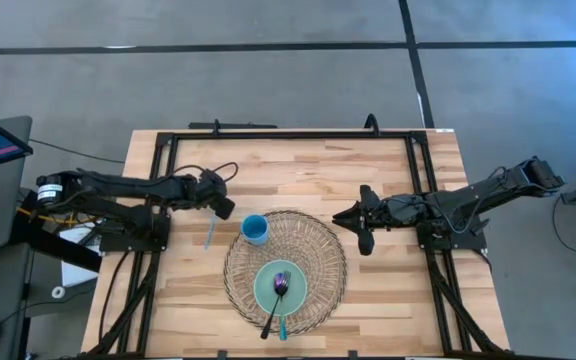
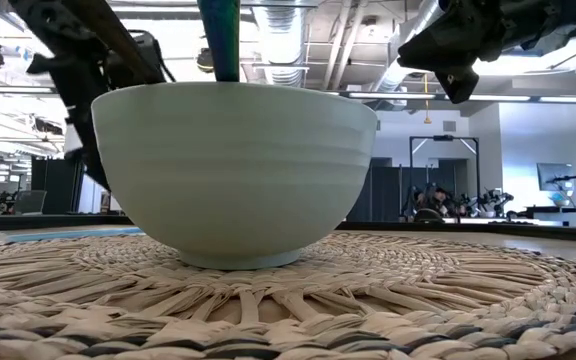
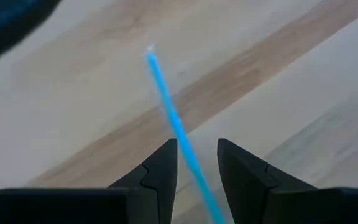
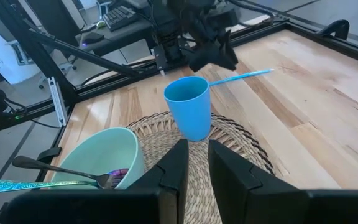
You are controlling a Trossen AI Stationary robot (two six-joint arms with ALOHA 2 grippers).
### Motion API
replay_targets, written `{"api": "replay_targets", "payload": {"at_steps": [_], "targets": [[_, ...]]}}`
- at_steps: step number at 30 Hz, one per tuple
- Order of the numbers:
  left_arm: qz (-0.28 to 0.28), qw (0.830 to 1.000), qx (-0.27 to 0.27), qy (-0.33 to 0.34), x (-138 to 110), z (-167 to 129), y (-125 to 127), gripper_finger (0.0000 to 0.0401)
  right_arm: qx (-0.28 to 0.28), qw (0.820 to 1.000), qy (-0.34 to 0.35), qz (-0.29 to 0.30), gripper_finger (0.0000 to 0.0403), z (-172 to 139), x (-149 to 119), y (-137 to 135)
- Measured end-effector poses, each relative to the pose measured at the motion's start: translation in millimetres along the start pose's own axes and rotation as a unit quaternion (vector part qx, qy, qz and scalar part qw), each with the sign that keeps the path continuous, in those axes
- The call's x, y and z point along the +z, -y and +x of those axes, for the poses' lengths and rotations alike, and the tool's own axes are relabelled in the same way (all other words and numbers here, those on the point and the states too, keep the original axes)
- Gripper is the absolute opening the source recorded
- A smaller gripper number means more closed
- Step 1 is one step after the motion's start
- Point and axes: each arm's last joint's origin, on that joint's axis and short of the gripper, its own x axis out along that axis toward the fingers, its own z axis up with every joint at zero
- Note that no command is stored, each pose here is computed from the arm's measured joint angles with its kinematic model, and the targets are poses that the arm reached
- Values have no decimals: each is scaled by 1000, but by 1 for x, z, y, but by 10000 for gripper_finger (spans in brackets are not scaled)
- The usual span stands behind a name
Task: Pick & Place Utensil
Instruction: Put the blue straw into the blue cup on the brown placemat
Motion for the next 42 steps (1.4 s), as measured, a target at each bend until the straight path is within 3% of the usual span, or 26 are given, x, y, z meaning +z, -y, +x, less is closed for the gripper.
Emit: {"api": "replay_targets", "payload": {"at_steps": [8,21,26,33,42], "targets": [[-14,999,-23,22,-16,15,-3,115,0,1000,0,0,56,0,0,0],[-25,998,-16,59,-40,30,-13,113,-1,1000,0,0,56,0,0,0],[-26,997,-15,65,-49,34,-17,86,-1,1000,0,0,56,0,0,0],[-36,996,-20,83,-54,37,-19,14,-1,1000,1,0,56,0,0,0],[-59,989,-43,129,-47,34,-16,10,-1,1000,0,0,56,0,0,0]]}}
